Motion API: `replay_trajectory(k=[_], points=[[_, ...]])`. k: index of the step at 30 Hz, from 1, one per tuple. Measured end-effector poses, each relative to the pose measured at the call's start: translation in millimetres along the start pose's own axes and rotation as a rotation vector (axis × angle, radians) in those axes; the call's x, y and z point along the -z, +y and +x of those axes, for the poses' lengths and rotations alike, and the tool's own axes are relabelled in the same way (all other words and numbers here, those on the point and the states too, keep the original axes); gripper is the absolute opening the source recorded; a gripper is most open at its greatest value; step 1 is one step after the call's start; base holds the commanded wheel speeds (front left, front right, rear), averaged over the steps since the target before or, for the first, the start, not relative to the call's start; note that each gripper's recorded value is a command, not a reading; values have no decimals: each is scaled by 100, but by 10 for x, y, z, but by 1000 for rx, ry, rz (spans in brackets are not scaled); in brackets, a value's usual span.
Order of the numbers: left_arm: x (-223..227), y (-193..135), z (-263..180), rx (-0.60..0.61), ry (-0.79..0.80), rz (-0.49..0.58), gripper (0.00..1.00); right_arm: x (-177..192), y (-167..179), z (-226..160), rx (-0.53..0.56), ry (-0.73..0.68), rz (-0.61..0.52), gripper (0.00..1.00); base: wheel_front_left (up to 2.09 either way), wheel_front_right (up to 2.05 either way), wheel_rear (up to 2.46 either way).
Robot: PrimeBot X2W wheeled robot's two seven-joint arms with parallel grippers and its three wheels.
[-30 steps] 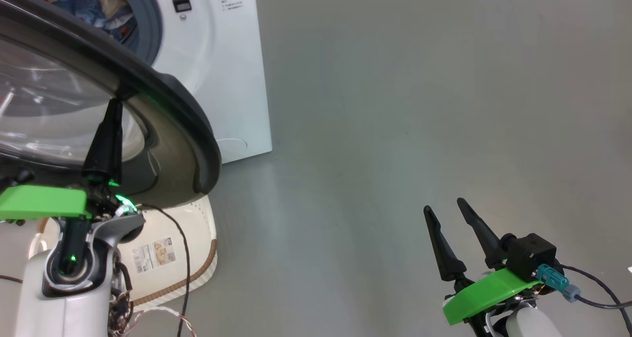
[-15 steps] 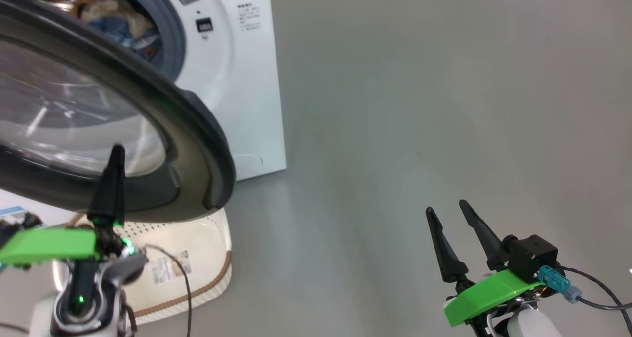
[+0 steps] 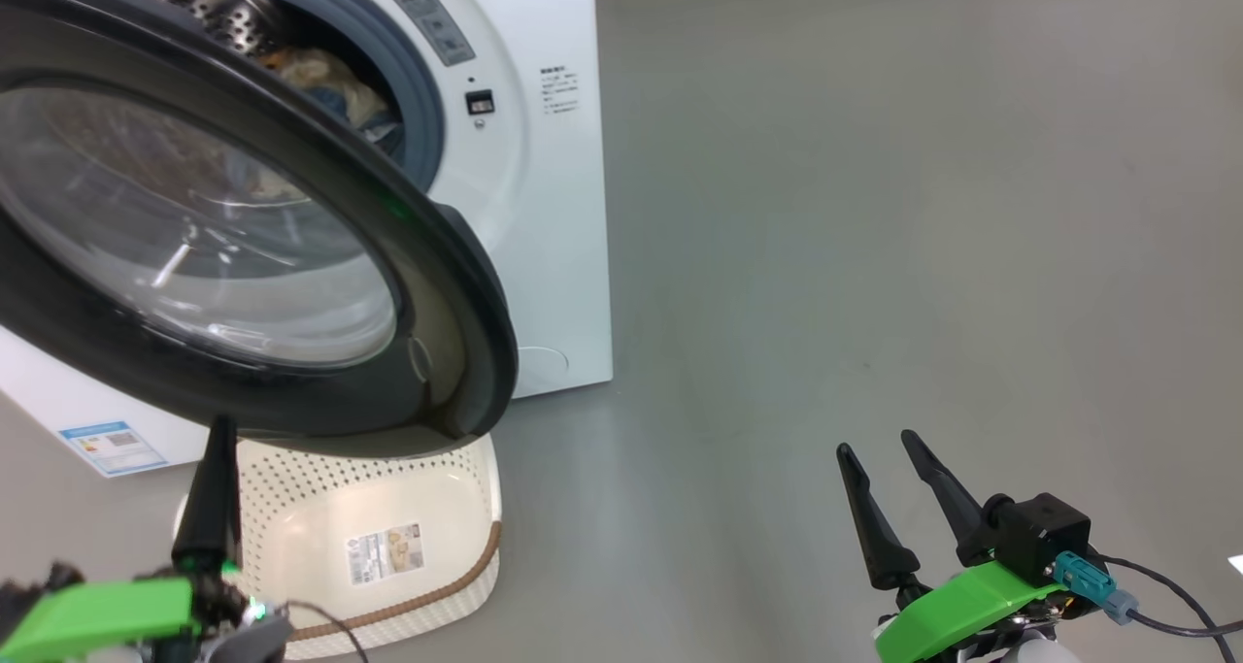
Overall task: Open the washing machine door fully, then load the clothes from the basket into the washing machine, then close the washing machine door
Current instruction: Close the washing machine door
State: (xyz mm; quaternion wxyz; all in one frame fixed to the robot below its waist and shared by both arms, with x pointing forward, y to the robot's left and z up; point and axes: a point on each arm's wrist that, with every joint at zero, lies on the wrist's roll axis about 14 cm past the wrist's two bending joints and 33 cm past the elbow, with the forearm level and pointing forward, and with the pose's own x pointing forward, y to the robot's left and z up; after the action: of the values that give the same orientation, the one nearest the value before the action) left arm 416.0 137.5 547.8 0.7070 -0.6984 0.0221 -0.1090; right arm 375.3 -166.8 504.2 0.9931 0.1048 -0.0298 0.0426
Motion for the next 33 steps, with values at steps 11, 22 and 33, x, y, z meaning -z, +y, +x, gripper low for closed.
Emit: replay_trajectory(k=[11, 22, 33], points=[[-188, 107, -363, -38, -125, -16, 74, -17, 151, 37, -44, -7, 9, 100, 0, 0, 0], [-342, 40, -523, -30, -222, 108, 100, -25, 180, 23, -49, -10, 27, 100, 0, 0, 0], [-356, -37, -638, -6, -231, 485, 100, -37, 202, 29, -55, -14, 33, 100, 0, 0, 0]])
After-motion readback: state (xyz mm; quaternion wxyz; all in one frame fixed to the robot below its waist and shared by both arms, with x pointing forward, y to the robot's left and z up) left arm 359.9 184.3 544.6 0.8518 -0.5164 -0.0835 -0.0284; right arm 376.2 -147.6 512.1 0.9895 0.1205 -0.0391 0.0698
